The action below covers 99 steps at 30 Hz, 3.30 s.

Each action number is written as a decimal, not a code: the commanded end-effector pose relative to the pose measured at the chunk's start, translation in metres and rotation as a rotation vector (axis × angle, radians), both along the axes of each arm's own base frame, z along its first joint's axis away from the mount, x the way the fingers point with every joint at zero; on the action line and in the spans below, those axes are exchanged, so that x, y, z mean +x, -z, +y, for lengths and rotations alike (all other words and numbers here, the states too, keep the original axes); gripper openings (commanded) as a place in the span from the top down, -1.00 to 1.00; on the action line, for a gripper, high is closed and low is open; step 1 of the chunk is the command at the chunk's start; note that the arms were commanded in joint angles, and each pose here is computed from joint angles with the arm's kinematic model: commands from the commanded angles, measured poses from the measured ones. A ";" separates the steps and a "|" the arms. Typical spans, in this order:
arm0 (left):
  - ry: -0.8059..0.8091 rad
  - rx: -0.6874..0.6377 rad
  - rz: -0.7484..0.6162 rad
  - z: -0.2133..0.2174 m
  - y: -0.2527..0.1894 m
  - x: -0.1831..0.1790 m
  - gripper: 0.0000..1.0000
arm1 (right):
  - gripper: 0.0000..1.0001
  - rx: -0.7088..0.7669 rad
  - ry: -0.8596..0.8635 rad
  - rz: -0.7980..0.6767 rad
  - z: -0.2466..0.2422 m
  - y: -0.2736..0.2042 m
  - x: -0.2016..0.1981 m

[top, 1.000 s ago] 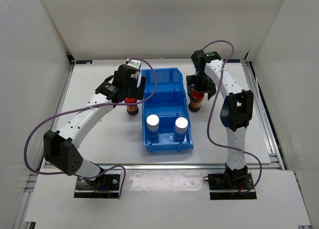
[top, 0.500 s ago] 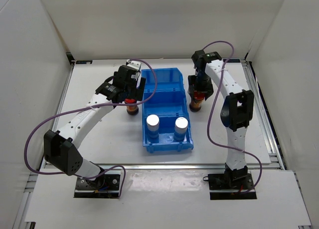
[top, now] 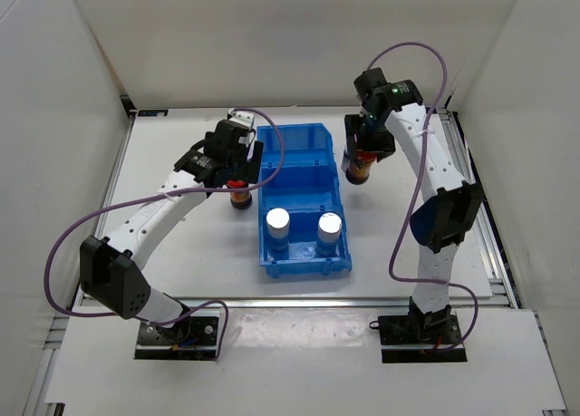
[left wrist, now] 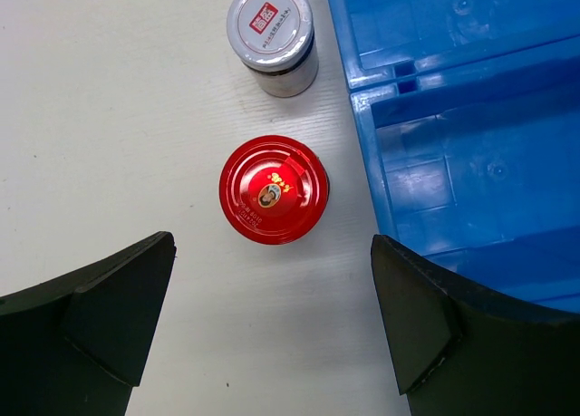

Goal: Organize the condiment bottles

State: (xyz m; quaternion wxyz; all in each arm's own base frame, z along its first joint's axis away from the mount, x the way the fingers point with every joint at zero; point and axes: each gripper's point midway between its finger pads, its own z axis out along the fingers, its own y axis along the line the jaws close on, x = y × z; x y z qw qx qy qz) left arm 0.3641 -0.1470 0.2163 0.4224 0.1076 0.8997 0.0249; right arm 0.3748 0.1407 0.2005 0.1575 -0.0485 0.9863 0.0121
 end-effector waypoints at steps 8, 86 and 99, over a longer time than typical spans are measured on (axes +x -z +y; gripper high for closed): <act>-0.071 -0.042 -0.029 0.006 -0.009 0.000 -1.00 | 0.99 0.162 -0.291 -0.096 0.093 -0.051 -0.037; -0.170 -0.161 -0.072 0.027 -0.018 0.075 0.79 | -1.00 0.250 -0.171 -0.067 0.051 -0.059 -0.039; 0.263 -0.309 -0.228 -0.083 -0.121 0.019 0.79 | -1.00 0.270 -0.161 -0.013 0.056 -0.045 -0.043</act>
